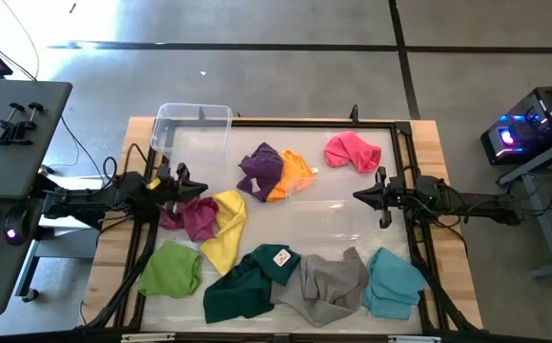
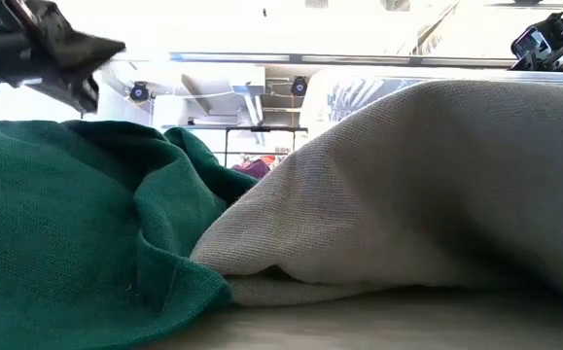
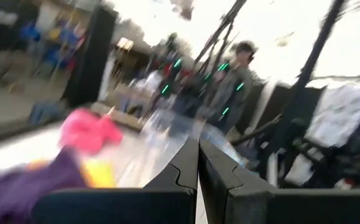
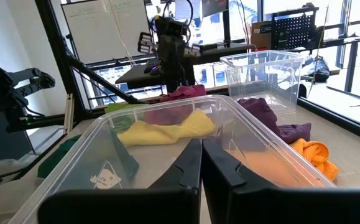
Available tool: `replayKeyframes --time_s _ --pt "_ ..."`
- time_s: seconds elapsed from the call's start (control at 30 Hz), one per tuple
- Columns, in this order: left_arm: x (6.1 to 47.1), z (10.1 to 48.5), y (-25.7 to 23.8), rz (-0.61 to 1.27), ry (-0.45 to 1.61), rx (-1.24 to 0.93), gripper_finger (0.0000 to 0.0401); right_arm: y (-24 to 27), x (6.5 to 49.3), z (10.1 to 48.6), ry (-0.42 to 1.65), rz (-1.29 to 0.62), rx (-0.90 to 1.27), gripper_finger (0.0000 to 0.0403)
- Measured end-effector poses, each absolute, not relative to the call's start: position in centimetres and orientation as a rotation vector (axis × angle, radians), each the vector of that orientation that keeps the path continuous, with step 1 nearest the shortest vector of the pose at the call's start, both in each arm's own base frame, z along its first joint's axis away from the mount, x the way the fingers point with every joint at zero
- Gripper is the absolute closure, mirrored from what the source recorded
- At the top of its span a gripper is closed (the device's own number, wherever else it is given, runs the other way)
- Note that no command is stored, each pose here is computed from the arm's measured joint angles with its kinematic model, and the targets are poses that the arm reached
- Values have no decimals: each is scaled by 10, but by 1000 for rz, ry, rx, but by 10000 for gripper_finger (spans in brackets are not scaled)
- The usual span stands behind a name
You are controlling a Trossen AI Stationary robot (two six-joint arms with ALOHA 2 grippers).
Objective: Sort towels by color in basket
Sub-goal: Put the blue towel into the bottom transparent bin
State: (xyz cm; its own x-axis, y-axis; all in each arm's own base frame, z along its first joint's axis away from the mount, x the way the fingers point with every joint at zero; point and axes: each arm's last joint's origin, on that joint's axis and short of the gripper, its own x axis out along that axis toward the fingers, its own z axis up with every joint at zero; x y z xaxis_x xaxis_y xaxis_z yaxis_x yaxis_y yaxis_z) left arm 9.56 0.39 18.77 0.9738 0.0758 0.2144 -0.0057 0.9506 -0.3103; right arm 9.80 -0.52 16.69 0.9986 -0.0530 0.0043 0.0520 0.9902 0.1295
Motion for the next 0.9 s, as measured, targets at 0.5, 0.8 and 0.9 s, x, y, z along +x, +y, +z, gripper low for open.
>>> replayKeyframes --time_s 0.5,0.8,0.9 --pt "121 208 6 132 -158 -108 401 -5 98 167 -6 -52 130 402" --pt "129 201 7 140 -87 -96 401 -5 98 169 -23 -53 -33 402" --pt "129 201 7 149 -89 -96 401 -5 97 178 -117 -53 -12 402"
